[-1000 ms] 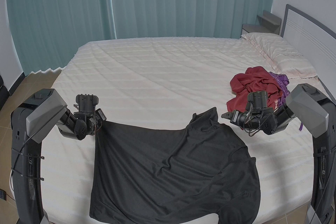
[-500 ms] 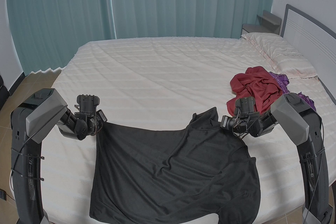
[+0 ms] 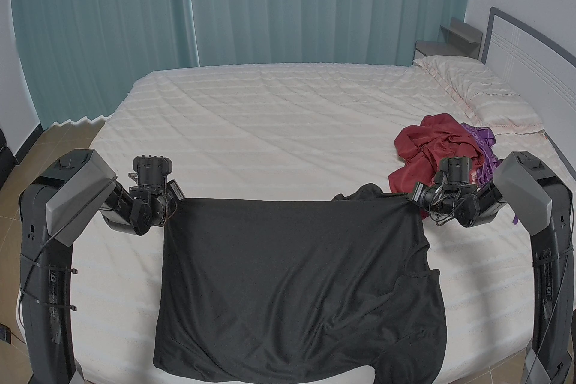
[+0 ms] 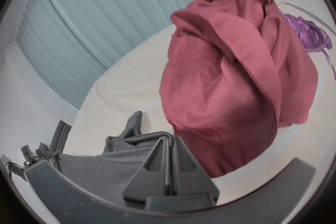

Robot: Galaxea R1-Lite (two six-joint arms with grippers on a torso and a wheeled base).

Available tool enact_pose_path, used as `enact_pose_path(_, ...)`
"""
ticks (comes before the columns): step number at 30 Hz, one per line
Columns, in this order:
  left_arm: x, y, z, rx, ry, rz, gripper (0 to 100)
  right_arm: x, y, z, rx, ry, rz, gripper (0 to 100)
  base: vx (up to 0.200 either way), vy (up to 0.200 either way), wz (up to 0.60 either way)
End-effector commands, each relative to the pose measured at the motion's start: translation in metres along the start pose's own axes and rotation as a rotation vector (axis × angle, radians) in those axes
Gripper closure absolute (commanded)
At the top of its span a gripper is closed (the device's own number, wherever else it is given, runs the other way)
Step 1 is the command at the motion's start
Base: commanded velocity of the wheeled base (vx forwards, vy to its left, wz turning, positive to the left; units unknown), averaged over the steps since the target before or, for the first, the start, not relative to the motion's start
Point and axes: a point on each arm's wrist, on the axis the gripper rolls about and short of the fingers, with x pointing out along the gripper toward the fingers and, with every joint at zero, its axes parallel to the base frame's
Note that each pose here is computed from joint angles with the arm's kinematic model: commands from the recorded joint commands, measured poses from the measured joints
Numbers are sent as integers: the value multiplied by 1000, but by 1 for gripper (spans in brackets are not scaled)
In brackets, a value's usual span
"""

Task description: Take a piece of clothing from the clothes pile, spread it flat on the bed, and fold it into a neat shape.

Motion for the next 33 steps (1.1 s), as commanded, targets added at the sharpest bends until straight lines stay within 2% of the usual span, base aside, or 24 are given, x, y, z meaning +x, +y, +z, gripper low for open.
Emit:
enact_pose_path(1,8,-5,-3,-1,-11,-8,100,0,2,7,16,-70,37,100,0,0,0)
enact_pose_path(7,24,-8,-7,-13,-42,10,100,7,9,6,5,-140,85,100,0,0,0)
enact_pose_path(13,28,-9,-9,-34,-49,5,100,16,9,-3,1,-151,74,100,0,0,0)
enact_pose_path(19,29,-10,-8,-66,-56,7,100,22,17,3,7,-254,96,100,0,0,0)
enact_pose_path(24,29,-10,-9,-64,-53,9,100,23,17,2,18,-257,91,100,0,0,0)
enact_pose_path(25,30,-9,-9,-64,-51,10,0,23,17,2,16,-256,90,0,0,0,0)
enact_pose_path(33,31,-8,-12,-61,-44,15,0,26,11,-9,7,-199,57,0,0,0,0)
